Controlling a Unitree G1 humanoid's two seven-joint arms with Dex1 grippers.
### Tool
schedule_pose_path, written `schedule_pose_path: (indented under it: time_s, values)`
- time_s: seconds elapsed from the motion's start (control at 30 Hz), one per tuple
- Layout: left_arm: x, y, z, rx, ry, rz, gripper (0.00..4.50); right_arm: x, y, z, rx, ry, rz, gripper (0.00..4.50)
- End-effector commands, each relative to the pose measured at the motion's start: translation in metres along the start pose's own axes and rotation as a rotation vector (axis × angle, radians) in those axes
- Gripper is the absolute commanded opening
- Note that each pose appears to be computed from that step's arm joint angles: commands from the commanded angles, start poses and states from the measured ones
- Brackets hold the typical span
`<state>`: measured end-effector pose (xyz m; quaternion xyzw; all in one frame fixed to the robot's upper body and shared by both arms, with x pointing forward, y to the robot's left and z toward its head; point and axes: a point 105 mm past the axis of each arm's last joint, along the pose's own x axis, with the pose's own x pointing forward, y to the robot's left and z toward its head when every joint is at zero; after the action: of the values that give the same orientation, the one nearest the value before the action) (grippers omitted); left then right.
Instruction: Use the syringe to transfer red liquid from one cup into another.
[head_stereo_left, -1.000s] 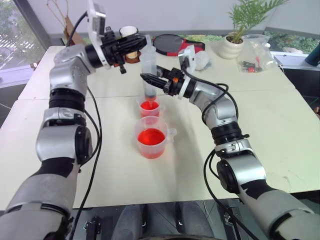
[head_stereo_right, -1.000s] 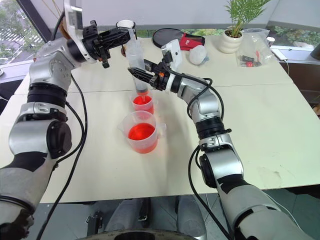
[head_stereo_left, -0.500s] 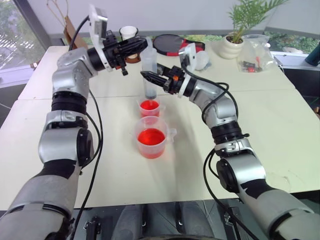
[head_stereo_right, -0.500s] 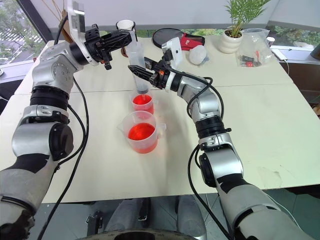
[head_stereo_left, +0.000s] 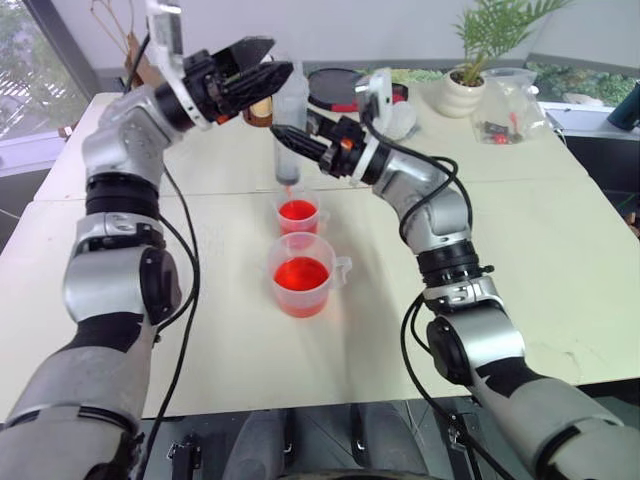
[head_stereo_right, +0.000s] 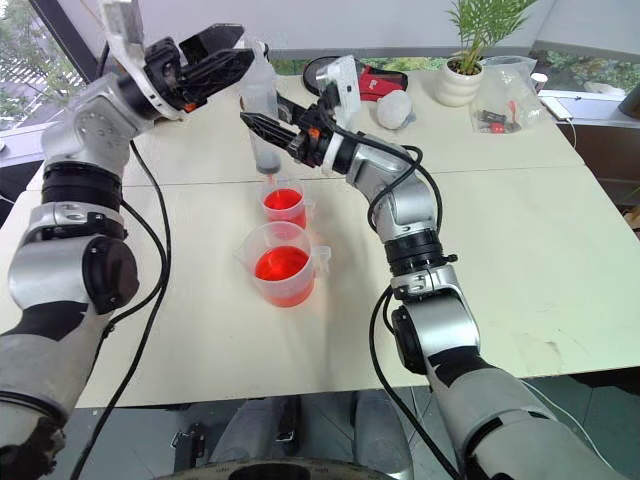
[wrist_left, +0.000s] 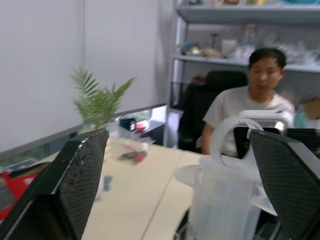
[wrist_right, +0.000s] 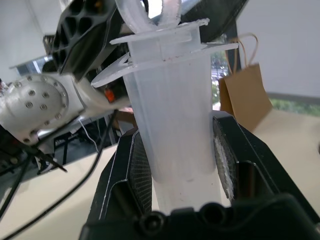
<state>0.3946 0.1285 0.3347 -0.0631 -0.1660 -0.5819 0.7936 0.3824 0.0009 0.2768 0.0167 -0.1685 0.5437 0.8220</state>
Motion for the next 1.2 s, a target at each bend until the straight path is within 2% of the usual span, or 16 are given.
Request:
schedule_pose_path:
  time_s: [0.03,0.2,0.37,0.47,0.6,0.73,0.8,0.93,1.07,1.17,1.2]
  values:
    - [-0.021,0.000,0.013,0.007,0.002,0.031,4.33,0.009,0.011,0.039,-0.075,-0.115,0.047,1.38]
    - [-0.052,-0.005,0.003,-0.017,0.066,0.095,4.33,0.004,0.007,0.040,-0.074,-0.116,0.033,1.38]
    - [-0.060,-0.008,0.004,-0.013,0.079,0.149,4.33,-0.001,0.005,0.043,-0.099,-0.091,0.043,1.38]
    - [-0.064,-0.018,0.003,-0.003,0.119,0.138,4.33,-0.010,-0.011,0.059,-0.062,-0.075,-0.017,1.38]
    - [-0.069,-0.045,-0.005,0.023,0.206,0.083,4.33,-0.048,-0.059,0.096,0.159,0.033,-0.237,1.38]
    - [-0.066,-0.072,-0.025,0.032,0.291,0.011,4.33,-0.102,-0.097,0.109,0.376,0.163,-0.497,1.38]
    - [-0.063,-0.084,-0.032,0.015,0.305,-0.028,4.33,-0.138,-0.104,0.089,0.520,0.306,-0.623,1.38]
    - [-0.058,-0.103,-0.045,-0.023,0.324,-0.096,4.33,-0.195,-0.093,0.043,0.755,0.551,-0.782,1.38]
    - [-0.056,-0.111,-0.064,-0.029,0.398,-0.127,4.33,-0.218,-0.077,-0.004,0.890,0.682,-0.802,1.38]
    - [-0.063,-0.112,-0.086,0.005,0.510,-0.130,4.33,-0.229,-0.071,-0.031,0.907,0.738,-0.871,1.38]
    - [-0.062,-0.112,-0.087,-0.001,0.507,-0.134,4.33,-0.231,-0.069,-0.039,0.914,0.751,-0.890,1.38]
